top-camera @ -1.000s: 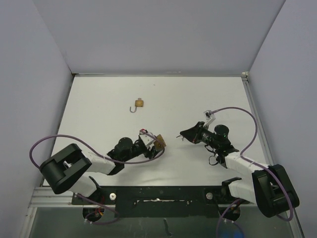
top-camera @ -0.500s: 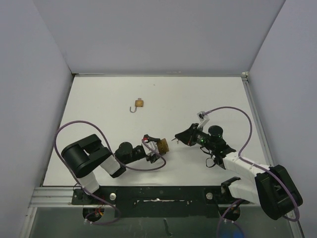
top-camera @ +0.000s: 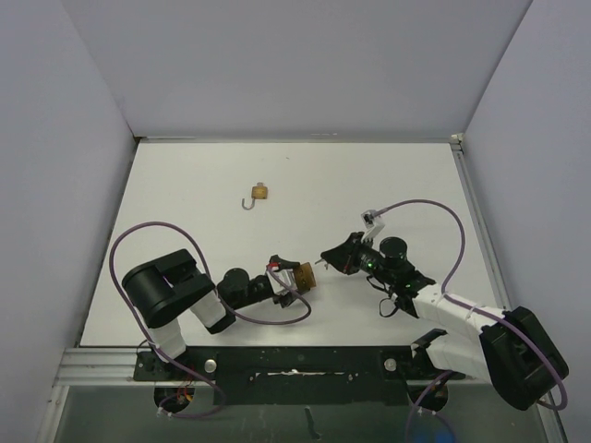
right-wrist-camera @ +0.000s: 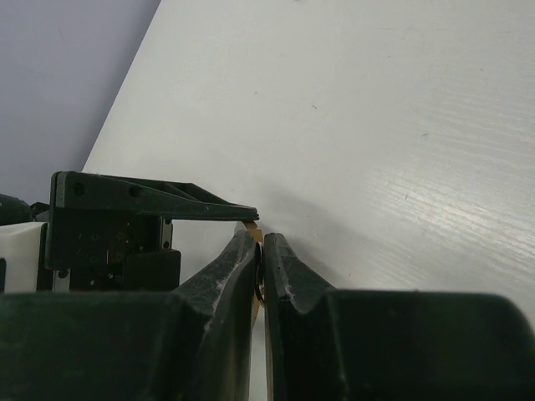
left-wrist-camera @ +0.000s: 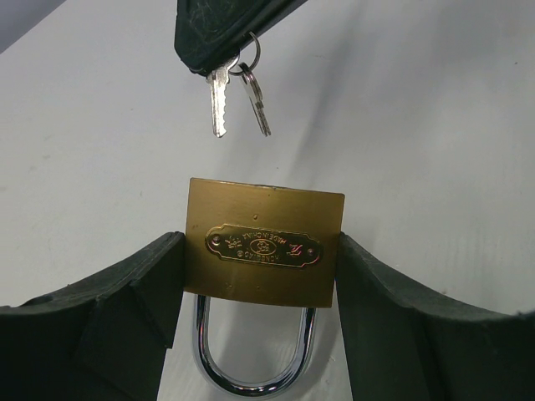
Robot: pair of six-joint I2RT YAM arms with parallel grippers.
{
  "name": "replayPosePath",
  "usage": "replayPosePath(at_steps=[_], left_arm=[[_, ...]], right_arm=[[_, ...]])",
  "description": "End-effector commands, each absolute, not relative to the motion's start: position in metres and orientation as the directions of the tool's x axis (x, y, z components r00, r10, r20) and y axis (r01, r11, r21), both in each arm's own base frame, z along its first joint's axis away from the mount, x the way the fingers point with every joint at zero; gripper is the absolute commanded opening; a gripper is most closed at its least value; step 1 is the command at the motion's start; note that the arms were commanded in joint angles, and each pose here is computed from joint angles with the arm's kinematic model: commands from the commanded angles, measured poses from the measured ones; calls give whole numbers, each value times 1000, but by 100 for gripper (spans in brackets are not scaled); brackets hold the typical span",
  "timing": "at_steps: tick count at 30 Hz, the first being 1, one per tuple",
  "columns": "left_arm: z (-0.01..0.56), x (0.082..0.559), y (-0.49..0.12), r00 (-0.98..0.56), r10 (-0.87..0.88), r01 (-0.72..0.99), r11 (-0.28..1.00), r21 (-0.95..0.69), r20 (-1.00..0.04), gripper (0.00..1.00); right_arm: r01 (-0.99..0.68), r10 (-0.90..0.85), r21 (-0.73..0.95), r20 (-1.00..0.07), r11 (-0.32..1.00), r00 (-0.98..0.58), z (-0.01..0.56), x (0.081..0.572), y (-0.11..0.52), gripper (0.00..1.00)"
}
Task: Unlock with the key
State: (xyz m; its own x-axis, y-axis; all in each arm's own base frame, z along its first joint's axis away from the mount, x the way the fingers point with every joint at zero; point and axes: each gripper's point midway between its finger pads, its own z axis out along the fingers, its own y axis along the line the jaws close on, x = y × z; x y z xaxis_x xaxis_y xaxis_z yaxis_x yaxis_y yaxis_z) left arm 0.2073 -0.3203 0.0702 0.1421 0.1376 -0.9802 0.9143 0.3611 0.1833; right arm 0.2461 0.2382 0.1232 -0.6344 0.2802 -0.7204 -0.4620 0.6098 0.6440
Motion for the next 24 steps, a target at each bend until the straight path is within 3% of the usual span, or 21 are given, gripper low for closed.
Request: replayPosePath(at_steps=[1, 24], left_arm=[[176, 217, -327, 393, -148, 838, 463, 288, -907, 0], [190, 221, -325, 396, -178, 822, 506, 261, -901, 0]], right_arm=[[-485, 354, 627, -763, 610, -541, 149, 257, 241, 0], [-477, 362, 631, -759, 612, -540, 140, 247, 246, 0]])
